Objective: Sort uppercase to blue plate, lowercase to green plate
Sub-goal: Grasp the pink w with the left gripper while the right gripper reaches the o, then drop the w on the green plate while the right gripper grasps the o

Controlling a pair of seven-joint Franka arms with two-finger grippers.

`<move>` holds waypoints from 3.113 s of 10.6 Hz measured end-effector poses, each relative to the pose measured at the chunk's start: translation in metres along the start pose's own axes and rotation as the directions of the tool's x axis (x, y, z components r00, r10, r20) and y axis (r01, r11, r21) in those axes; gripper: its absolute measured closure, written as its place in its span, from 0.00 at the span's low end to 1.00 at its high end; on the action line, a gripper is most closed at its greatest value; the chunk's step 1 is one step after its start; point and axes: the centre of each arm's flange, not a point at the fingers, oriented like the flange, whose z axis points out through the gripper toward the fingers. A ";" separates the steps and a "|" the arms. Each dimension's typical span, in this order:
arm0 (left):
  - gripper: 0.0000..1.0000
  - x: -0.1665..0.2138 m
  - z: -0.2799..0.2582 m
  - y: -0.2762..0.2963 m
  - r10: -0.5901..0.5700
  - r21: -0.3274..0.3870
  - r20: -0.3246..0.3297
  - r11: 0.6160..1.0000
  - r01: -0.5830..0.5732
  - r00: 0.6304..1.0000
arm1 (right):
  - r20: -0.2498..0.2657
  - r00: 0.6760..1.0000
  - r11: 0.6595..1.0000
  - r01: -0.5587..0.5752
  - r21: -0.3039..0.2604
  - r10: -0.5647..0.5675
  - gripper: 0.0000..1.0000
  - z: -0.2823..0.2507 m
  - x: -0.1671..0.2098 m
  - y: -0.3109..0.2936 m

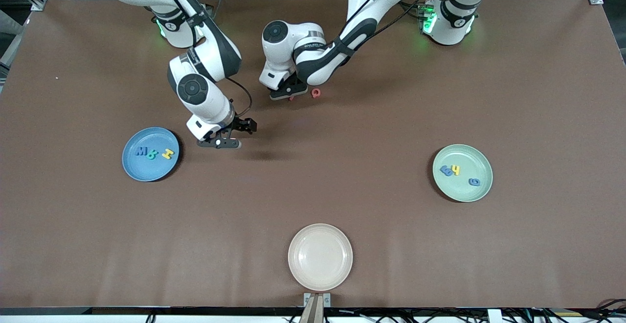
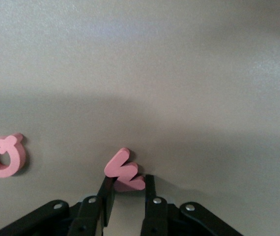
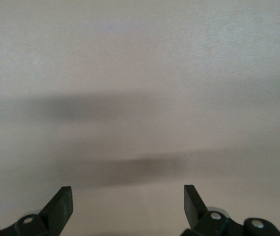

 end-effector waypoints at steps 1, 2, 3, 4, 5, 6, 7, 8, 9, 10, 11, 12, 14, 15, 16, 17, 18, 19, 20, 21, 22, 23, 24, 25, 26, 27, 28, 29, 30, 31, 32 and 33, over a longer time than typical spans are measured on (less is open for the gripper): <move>0.71 0.012 -0.002 -0.003 -0.008 0.009 -0.017 1.000 0.008 1.000 | -0.003 1.000 1.000 -0.002 0.002 0.002 0.00 0.000 -0.001 -0.003; 0.71 0.029 -0.007 -0.006 -0.022 0.016 -0.031 1.000 0.022 0.999 | -0.005 1.000 1.000 -0.002 0.004 0.002 0.00 0.000 -0.001 -0.003; 0.71 0.047 -0.018 -0.010 -0.035 0.017 -0.041 0.999 0.035 0.999 | -0.011 1.000 1.000 -0.002 0.007 0.002 0.00 -0.001 -0.001 -0.004; 0.71 0.064 -0.031 -0.013 -0.037 0.014 -0.046 0.999 0.038 0.998 | -0.019 1.000 1.000 -0.001 0.012 0.001 0.00 -0.002 0.000 -0.005; 0.71 0.082 -0.049 -0.018 -0.030 0.013 -0.049 0.999 0.031 0.998 | -0.033 0.999 1.000 0.003 0.022 -0.002 0.00 -0.002 0.000 -0.007; 0.71 0.106 -0.070 -0.025 -0.021 0.009 -0.053 1.000 0.021 0.998 | -0.051 0.999 0.999 0.001 0.036 0.001 0.00 -0.003 -0.002 -0.014; 0.71 0.132 -0.092 -0.035 -0.010 -0.002 -0.054 1.000 0.010 0.998 | -0.064 0.998 0.999 -0.011 0.048 0.014 0.00 -0.002 -0.009 -0.028; 0.71 0.166 -0.114 -0.053 0.001 -0.013 -0.051 1.000 -0.002 0.999 | -0.066 0.997 0.998 -0.026 0.057 0.030 0.00 0.000 -0.020 -0.045; 0.71 0.203 -0.131 -0.075 0.014 -0.013 -0.047 1.000 -0.015 0.999 | -0.064 0.997 0.997 -0.047 0.064 0.051 0.00 0.003 -0.032 -0.061; 0.71 0.243 -0.143 -0.102 0.030 -0.006 -0.042 1.000 -0.031 0.999 | -0.067 0.995 0.995 -0.074 0.060 0.078 0.00 0.006 -0.046 -0.078; 0.71 0.281 -0.149 -0.131 0.050 0.001 -0.041 0.999 -0.050 0.998 | -0.091 0.991 0.994 -0.099 0.038 0.102 0.00 0.009 -0.059 -0.093; 0.71 0.315 -0.152 -0.159 0.080 0.009 -0.038 0.997 -0.080 0.996 | -0.130 0.982 0.991 -0.135 0.012 0.136 0.00 0.013 -0.071 -0.107; 0.71 0.375 -0.152 -0.220 0.139 0.021 -0.026 0.990 -0.139 0.990 | -0.167 0.965 0.979 -0.206 0.003 0.204 0.00 0.024 -0.095 -0.134; 0.71 0.398 -0.149 -0.250 0.163 0.027 -0.016 0.986 -0.163 0.986 | -0.162 0.960 0.973 -0.229 0.012 0.228 0.00 0.028 -0.104 -0.148; 0.71 0.417 -0.144 -0.281 0.188 0.033 -0.003 0.982 -0.188 0.982 | -0.153 0.956 0.968 -0.250 0.022 0.250 0.01 0.031 -0.113 -0.159; 0.71 0.435 -0.139 -0.312 0.214 0.037 0.010 0.976 -0.214 0.977 | -0.141 0.951 0.961 -0.274 0.031 0.276 0.01 0.035 -0.123 -0.172; 0.71 0.452 -0.133 -0.343 0.241 0.045 0.023 0.969 -0.242 0.970 | -0.131 0.945 0.954 -0.296 0.038 0.298 0.01 0.040 -0.133 -0.186; 0.71 0.468 -0.125 -0.376 0.264 0.061 0.037 0.962 -0.265 0.964 | -0.125 0.944 0.952 -0.304 0.037 0.306 0.01 0.048 -0.145 -0.198; 0.71 0.479 -0.116 -0.402 0.278 0.079 0.052 0.956 -0.282 0.959 | -0.123 0.944 0.952 -0.306 0.030 0.307 0.01 0.059 -0.156 -0.207; 0.71 0.485 -0.107 -0.419 0.280 0.093 0.068 0.954 -0.285 0.958 | -0.131 0.940 0.949 -0.314 0.025 0.315 0.01 0.068 -0.165 -0.214; 0.71 0.486 -0.097 -0.430 0.271 0.102 0.085 0.955 -0.279 0.959 | -0.143 0.934 0.945 -0.326 0.024 0.326 0.01 0.075 -0.171 -0.219; 0.71 0.485 -0.089 -0.436 0.264 0.107 0.100 0.956 -0.275 0.959 | -0.152 0.930 0.942 -0.335 0.026 0.335 0.02 0.079 -0.178 -0.224; 0.71 0.484 -0.083 -0.438 0.260 0.106 0.110 0.956 -0.272 0.959 | -0.154 0.928 0.941 -0.338 0.026 0.338 0.03 0.083 -0.184 -0.227; 0.71 0.483 -0.078 -0.439 0.258 0.104 0.119 0.957 -0.270 0.959 | -0.152 0.930 0.942 -0.336 0.025 0.335 0.07 0.085 -0.189 -0.230; 0.71 0.482 -0.075 -0.438 0.257 0.102 0.127 0.957 -0.270 0.958 | -0.147 0.931 0.942 -0.335 0.026 0.335 0.09 0.087 -0.194 -0.233; 0.71 0.479 -0.071 -0.438 0.257 0.104 0.135 0.957 -0.272 0.957 | -0.140 0.930 0.940 -0.338 0.042 0.340 0.10 0.090 -0.200 -0.237; 0.71 0.475 -0.066 -0.438 0.257 0.106 0.146 0.956 -0.273 0.955 | -0.136 0.929 0.939 -0.339 0.063 0.345 0.13 0.092 -0.205 -0.242; 0.71 0.472 -0.062 -0.440 0.257 0.109 0.156 0.955 -0.275 0.954 | -0.134 0.928 0.938 -0.340 0.073 0.347 0.13 0.095 -0.208 -0.244; 0.71 0.470 -0.059 -0.441 0.255 0.111 0.163 0.955 -0.275 0.953 | -0.135 0.928 0.937 -0.340 0.076 0.347 0.16 0.096 -0.209 -0.245; 0.63 0.471 -0.058 -0.443 0.253 0.112 0.164 0.955 -0.273 0.953 | -0.135 0.928 0.938 -0.339 0.078 0.347 0.17 0.097 -0.209 -0.246; 0.52 0.471 -0.060 -0.443 0.251 0.111 0.161 0.956 -0.270 0.955 | -0.137 0.929 0.939 -0.335 0.078 0.343 0.18 0.097 -0.208 -0.246; 0.36 0.473 -0.066 -0.442 0.247 0.107 0.153 0.958 -0.264 0.957 | -0.140 0.931 0.941 -0.330 0.077 0.338 0.22 0.098 -0.209 -0.246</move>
